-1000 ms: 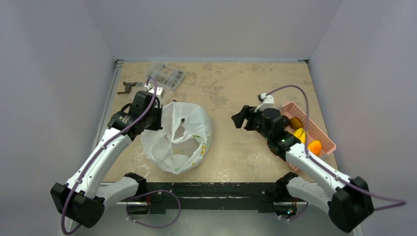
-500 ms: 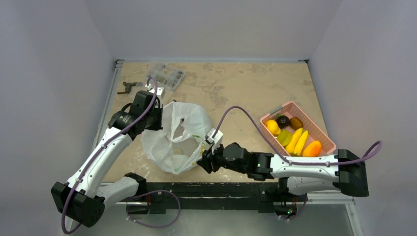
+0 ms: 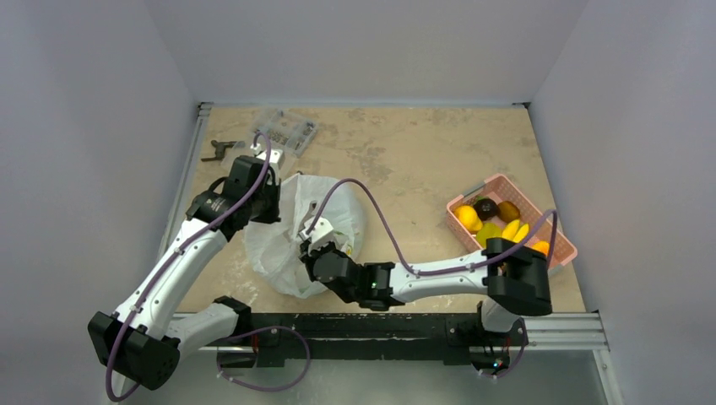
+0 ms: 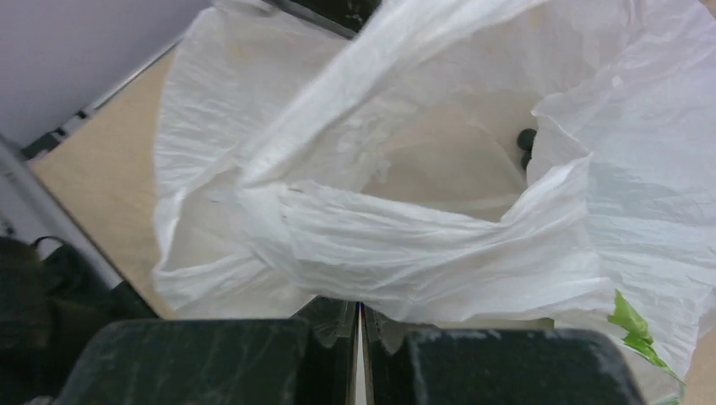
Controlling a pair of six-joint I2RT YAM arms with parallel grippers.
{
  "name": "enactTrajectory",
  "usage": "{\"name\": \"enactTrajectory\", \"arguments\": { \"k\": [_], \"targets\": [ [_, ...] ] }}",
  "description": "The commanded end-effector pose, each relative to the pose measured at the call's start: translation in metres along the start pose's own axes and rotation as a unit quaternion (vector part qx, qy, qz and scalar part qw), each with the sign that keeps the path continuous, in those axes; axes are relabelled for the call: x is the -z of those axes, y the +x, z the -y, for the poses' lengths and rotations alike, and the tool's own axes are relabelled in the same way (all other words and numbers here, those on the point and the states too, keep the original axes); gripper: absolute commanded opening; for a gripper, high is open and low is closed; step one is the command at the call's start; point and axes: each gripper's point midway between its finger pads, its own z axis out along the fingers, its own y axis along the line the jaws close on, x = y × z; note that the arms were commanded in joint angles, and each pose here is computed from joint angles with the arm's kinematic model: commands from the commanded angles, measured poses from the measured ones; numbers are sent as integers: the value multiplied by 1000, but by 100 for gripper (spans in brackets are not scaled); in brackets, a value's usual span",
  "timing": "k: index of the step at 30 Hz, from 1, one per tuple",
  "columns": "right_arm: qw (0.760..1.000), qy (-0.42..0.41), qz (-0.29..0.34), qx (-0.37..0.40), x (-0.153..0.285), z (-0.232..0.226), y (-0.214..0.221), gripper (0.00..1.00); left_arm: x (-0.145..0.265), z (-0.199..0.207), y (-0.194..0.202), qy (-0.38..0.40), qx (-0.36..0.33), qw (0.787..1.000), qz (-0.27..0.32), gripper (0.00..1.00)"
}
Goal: Take the fake fruits out of the plastic bag
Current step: Take out the fake fruit from the plastic bag.
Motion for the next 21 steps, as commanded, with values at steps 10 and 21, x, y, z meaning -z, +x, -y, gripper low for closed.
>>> {"name": "enactTrajectory", "arguments": {
  "k": [10,21],
  "targets": [
    [982,178,-3,-62,-62,81,26,1,-1,19,-7,51,-21,998,23,0],
    [933,269,20,-238,0,183,71,8,-5,24,-4,55,-31,998,12,0]
  ]
}}
